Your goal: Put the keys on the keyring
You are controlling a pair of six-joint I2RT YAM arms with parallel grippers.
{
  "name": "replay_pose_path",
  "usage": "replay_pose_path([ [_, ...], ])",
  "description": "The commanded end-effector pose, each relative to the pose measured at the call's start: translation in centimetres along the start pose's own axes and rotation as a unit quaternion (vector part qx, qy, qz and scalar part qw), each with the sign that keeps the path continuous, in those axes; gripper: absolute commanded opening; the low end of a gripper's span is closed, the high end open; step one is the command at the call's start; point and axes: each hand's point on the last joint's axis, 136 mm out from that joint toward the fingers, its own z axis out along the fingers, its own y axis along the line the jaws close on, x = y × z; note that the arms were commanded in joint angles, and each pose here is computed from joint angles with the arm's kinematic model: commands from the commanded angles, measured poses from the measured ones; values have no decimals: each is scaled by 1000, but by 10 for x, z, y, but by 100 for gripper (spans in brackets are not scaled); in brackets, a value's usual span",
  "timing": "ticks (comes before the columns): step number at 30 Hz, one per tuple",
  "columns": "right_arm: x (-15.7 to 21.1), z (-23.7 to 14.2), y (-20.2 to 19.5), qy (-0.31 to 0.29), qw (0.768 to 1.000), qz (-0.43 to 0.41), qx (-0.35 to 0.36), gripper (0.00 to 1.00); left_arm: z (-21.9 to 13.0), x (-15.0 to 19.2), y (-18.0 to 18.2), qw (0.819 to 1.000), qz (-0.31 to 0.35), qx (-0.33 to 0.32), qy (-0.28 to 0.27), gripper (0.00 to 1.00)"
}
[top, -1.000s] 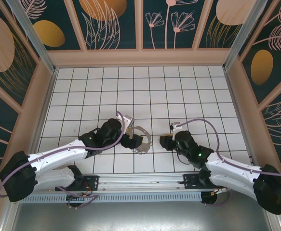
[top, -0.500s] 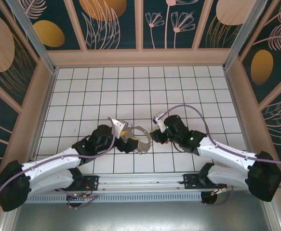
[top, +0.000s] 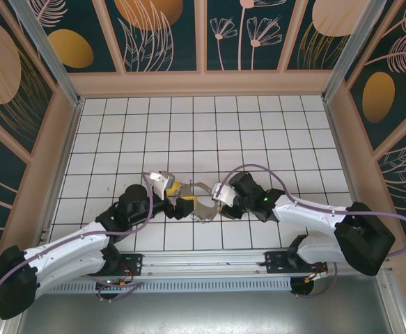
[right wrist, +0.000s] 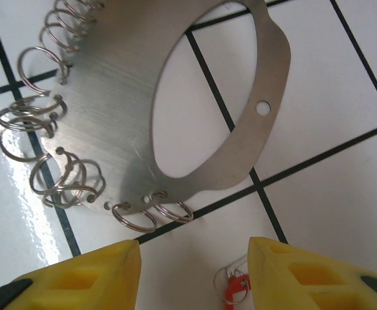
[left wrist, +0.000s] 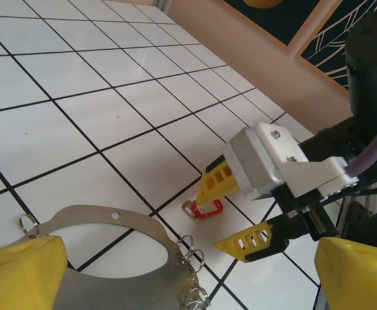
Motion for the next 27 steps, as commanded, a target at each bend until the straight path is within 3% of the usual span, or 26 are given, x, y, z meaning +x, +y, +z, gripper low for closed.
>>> replay_pose_path([
  [1,-2,-3,3,-9,999,-49,-10,44,-1,-4,-7,1000,-7,25,-16,97],
  [10,8,8,2,16,997,-76,-22,40,-5,-10,-10,999,3,27,-29,97],
  [27,0,21,-5,0,995,-98,-5,33,-6,-8,-9,999,-1,27,-28,97],
])
